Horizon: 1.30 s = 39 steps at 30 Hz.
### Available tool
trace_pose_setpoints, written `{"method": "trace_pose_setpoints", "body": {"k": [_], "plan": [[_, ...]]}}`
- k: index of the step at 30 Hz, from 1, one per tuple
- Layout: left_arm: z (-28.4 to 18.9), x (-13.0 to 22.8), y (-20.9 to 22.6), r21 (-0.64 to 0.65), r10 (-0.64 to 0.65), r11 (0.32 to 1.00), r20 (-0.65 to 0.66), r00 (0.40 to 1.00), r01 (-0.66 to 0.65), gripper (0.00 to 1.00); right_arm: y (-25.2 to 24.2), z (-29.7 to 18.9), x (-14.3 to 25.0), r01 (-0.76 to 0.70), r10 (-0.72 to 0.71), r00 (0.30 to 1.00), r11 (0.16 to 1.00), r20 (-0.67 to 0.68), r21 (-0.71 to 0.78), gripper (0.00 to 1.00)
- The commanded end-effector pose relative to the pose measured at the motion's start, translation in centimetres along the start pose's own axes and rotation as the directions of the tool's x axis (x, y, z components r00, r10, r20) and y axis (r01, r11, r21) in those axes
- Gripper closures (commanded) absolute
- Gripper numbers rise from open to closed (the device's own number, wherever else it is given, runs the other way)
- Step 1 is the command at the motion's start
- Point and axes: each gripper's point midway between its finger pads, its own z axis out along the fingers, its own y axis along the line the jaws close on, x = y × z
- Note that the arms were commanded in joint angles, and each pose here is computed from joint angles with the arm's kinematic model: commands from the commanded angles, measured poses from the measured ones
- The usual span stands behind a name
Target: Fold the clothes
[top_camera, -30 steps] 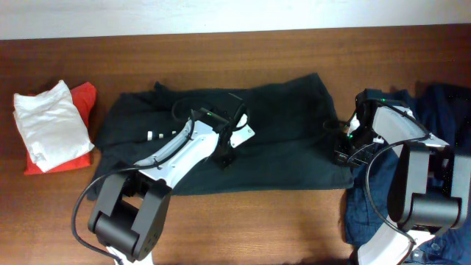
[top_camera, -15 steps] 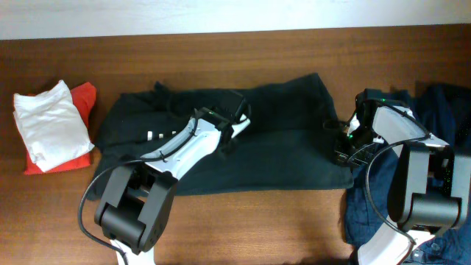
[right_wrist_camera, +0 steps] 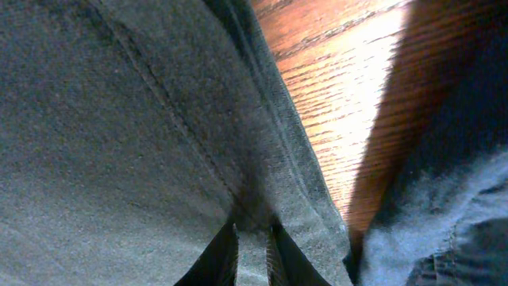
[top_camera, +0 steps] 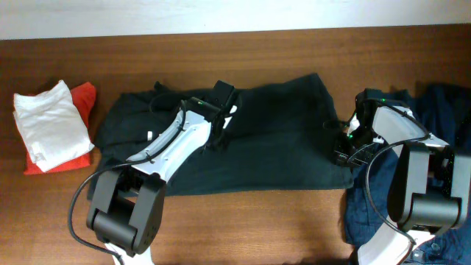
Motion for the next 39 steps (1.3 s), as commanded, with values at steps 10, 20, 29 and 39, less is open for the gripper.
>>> {"method": "trace_pose_setpoints", "body": {"k": [10,20,29,39], "plan": [[1.6,3.5,-0.1,0.006,-0.082,0.997,-0.081,0.993,0.082,0.91,-0.6,0.3,0.4,-0.006,0.006,1.0,1.0,-0.014,0.029,0.83],[4.1,-1.6,3.4,-0.05,-0.166,0.984,0.123,0.978,0.173,0.85,-0.8,0.3,0.9,-0.008,0.009,0.999,0.999,-0.034,0.037,0.83],[-5.7,-6.5,12.3,0.004,-0.299,0.951,0.258,0.919,0.308,0.28,0.6,-4.2,-2.0,0.001,-0.002,0.999,1.0,0.041,0.018,0.64],[2.7,-8.0,21.9,0.178,-0.476,0.88,0.332,0.814,0.441,0.31,2.3,-10.0,-5.3,0.073,-0.071,0.983,0.997,0.167,-0.006,0.38]]}}
